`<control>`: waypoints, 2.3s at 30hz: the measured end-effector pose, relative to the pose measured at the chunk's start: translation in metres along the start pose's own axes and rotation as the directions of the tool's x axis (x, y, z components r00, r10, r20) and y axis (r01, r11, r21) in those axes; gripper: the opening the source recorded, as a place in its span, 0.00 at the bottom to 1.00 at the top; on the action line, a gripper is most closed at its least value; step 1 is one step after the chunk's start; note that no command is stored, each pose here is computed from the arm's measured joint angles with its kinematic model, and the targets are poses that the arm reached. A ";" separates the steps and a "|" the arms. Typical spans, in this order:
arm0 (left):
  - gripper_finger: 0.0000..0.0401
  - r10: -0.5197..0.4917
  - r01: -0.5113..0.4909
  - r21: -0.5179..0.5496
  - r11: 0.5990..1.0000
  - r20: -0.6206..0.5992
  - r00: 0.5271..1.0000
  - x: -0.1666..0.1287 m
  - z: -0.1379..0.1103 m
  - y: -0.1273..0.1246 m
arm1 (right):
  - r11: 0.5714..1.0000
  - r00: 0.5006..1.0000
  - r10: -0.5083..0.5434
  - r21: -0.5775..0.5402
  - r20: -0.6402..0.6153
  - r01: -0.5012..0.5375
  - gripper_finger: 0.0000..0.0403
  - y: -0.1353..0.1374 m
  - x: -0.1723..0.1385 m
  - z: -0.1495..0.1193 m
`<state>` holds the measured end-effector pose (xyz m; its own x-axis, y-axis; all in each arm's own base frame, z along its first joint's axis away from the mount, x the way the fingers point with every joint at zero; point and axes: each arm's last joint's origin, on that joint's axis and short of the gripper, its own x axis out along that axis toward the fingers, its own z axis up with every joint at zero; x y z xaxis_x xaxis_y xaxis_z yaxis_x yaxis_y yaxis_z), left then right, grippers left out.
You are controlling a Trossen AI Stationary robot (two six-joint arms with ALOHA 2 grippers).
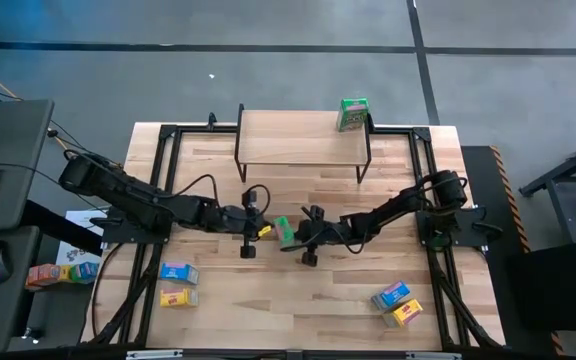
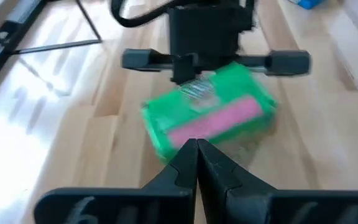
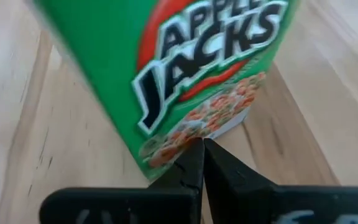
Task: Stack cereal on shelf
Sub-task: Move the green cereal box to the center of the table, then put the green cereal box on the shelf
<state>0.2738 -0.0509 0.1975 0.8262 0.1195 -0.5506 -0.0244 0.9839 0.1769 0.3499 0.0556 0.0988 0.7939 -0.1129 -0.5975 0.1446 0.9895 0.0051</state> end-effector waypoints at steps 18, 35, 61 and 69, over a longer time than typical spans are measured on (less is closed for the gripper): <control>0.00 0.029 -0.028 0.044 0.999 -0.011 1.000 -0.039 0.019 0.018 | 0.981 0.975 -0.192 -0.036 -0.110 0.189 0.00 -0.016 -0.053 0.024; 0.00 0.043 0.043 -0.206 0.978 0.400 0.916 -0.126 -0.002 0.030 | 0.965 0.948 0.101 0.203 0.302 -0.167 0.24 0.005 -0.126 0.126; 0.00 0.034 0.062 -0.220 0.973 0.405 0.914 -0.138 -0.008 0.035 | 0.834 0.925 -0.158 0.455 -0.346 0.313 0.68 0.049 -0.090 0.200; 0.00 0.035 0.069 -0.237 0.969 0.412 0.911 -0.138 -0.008 0.035 | 0.823 0.900 -0.282 0.398 -0.332 0.405 0.68 0.057 -0.065 0.187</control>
<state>0.1546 -0.0315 0.2737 0.9833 0.0889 -0.1590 -0.0995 0.9932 -0.0598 0.4166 0.1023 0.2882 0.4779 -0.3510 -0.8052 0.6757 0.7326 0.0818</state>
